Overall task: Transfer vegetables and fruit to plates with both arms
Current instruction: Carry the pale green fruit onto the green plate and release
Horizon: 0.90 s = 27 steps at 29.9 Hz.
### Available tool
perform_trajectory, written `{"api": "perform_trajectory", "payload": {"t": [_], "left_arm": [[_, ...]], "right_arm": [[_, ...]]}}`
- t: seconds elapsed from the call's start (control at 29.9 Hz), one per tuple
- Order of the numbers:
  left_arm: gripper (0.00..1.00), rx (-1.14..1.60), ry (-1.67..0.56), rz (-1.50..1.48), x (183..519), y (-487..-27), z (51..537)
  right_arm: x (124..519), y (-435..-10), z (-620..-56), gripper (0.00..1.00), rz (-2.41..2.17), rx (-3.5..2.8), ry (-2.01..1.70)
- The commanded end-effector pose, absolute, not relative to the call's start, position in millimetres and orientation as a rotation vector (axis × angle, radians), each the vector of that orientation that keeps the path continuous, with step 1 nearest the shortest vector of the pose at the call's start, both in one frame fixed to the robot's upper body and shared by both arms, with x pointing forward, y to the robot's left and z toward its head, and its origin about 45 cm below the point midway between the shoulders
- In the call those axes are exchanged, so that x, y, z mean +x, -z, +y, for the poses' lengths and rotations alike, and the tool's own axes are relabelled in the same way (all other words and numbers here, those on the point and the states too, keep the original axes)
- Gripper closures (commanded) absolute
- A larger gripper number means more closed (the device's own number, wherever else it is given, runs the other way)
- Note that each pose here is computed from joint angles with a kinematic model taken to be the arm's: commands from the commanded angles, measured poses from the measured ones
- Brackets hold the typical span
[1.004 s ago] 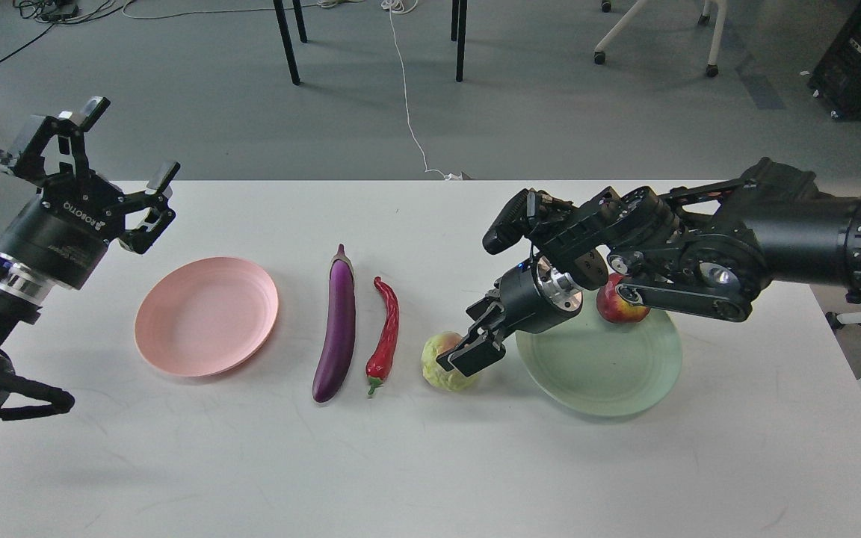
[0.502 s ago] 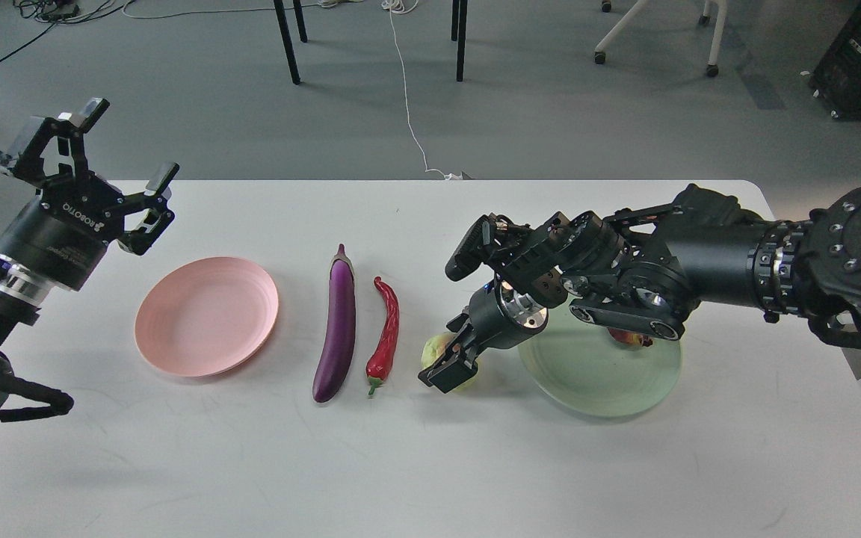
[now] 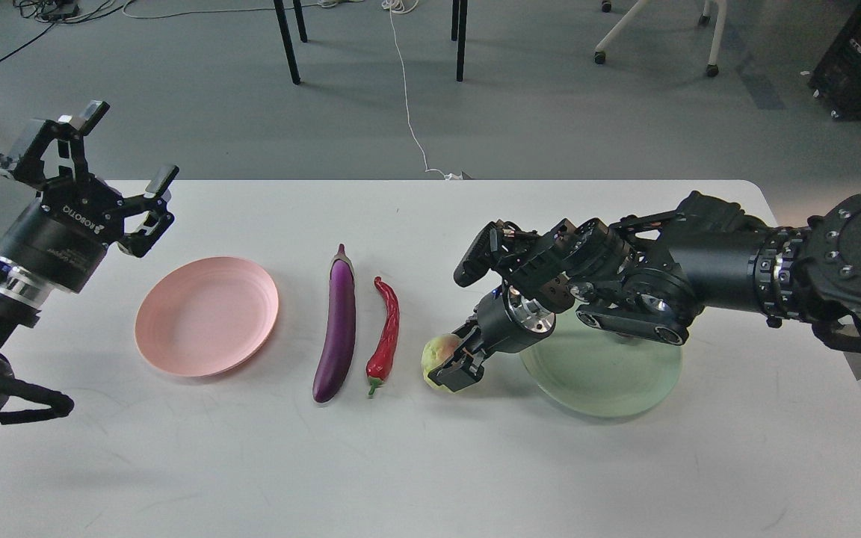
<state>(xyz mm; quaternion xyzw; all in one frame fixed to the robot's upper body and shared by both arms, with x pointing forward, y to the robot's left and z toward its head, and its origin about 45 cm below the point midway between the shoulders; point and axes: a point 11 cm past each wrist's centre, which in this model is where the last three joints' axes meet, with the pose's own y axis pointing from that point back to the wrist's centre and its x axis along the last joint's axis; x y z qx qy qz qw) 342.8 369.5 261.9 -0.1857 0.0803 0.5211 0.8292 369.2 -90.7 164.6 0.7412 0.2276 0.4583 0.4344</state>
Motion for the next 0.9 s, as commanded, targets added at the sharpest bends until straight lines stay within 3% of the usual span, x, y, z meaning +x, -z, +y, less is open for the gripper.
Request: {"api": "perform_trajectory", "payload": {"t": [0.0, 0.23, 0.5, 0.57, 0.7, 0.87], "left_arm": [[0.01, -0.394, -1.105, 0.166, 342.9, -263.7, 370.6], [0.01, -0.393, -1.098, 0.162, 342.5, -265.4, 369.5], [0.01, -0.394, -1.091, 0.165, 342.9, -264.5, 365.2], [0.01, -0.394, -1.083, 0.163, 342.1, -265.6, 362.9], [0.01, -0.388, -1.081, 0.158, 342.0, -266.4, 362.7], [0.01, -0.380, -1.078, 0.149, 342.1, -267.8, 363.5]], "right_arm": [[384.8, -194.8, -108.7, 0.59, 0.509, 1.828, -1.162], [376.8, -238.4, -182.4, 0.58, 0.414, 1.857, -1.100], [357.1, -215.8, -250.0, 0.51, 0.385, 1.834, -0.981], [356.6, -213.6, -255.1, 0.40, 0.371, 1.838, -0.969], [355.7, -208.6, -257.8, 0.07, 0.359, 1.847, -0.957], [362.5, -219.6, -255.3, 0.03, 0.301, 1.871, -0.977]]}}
